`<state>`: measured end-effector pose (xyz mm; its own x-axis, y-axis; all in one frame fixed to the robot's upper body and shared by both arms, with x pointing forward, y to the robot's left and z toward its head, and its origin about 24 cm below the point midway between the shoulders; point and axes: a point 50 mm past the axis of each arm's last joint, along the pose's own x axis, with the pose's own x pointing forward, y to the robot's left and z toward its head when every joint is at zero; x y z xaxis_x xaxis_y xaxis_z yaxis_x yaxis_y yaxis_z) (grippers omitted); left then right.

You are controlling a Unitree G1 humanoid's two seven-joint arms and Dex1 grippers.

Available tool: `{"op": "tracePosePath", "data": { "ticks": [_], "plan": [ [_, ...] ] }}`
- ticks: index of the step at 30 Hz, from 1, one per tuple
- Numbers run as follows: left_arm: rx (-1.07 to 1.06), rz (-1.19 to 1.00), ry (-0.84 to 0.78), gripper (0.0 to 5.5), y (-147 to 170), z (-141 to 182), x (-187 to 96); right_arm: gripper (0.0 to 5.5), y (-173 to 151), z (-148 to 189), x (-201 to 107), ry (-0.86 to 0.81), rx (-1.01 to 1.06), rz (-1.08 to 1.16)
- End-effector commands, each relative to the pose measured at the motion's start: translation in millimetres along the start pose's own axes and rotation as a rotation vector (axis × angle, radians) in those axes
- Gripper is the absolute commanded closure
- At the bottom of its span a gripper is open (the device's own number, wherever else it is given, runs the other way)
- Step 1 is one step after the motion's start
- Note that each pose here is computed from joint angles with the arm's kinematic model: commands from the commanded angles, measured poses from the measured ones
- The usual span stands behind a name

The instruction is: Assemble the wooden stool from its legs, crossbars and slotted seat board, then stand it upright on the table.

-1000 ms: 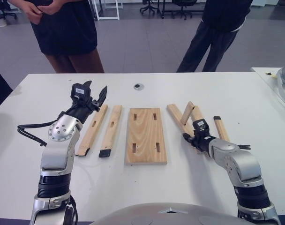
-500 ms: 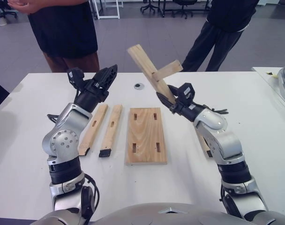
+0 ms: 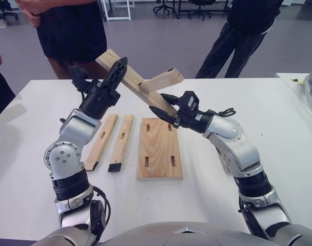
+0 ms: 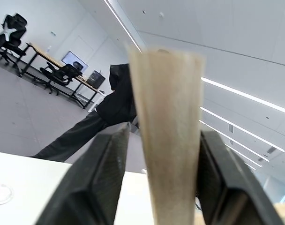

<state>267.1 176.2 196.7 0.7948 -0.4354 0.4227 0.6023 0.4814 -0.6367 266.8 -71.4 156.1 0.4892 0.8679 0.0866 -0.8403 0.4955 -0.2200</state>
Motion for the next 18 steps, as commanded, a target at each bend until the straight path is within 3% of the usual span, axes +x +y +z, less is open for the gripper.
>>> {"op": "tracePosePath", "data": {
  "ticks": [1,2,11,12,15,18],
  "plan": [
    [0.018,0.048,-0.009,4.05,5.6,1.9,-5.5,3.44,2.8,-1.1,-2.6,0.012,-0.009,0.019],
    [0.019,0.052,-0.009,4.26,5.9,1.5,-5.4,3.44,3.4,-1.5,-2.6,0.014,-0.008,0.022],
    [0.081,0.130,-0.085,4.32,4.4,3.8,-17.5,3.44,1.4,-12.1,-5.9,0.064,0.053,0.008],
    [0.091,0.143,-0.100,4.32,3.3,5.5,-20.3,3.06,1.9,-14.2,-6.7,0.072,0.068,0.012],
    [0.112,0.229,-0.114,4.49,3.1,1.8,-31.6,2.60,7.3,-23.2,-10.9,0.112,0.077,0.027],
    [0.141,0.395,-0.089,4.49,0.2,-12.9,-51.9,2.00,12.9,-49.6,-37.5,0.269,0.002,0.036]
  ]
}}
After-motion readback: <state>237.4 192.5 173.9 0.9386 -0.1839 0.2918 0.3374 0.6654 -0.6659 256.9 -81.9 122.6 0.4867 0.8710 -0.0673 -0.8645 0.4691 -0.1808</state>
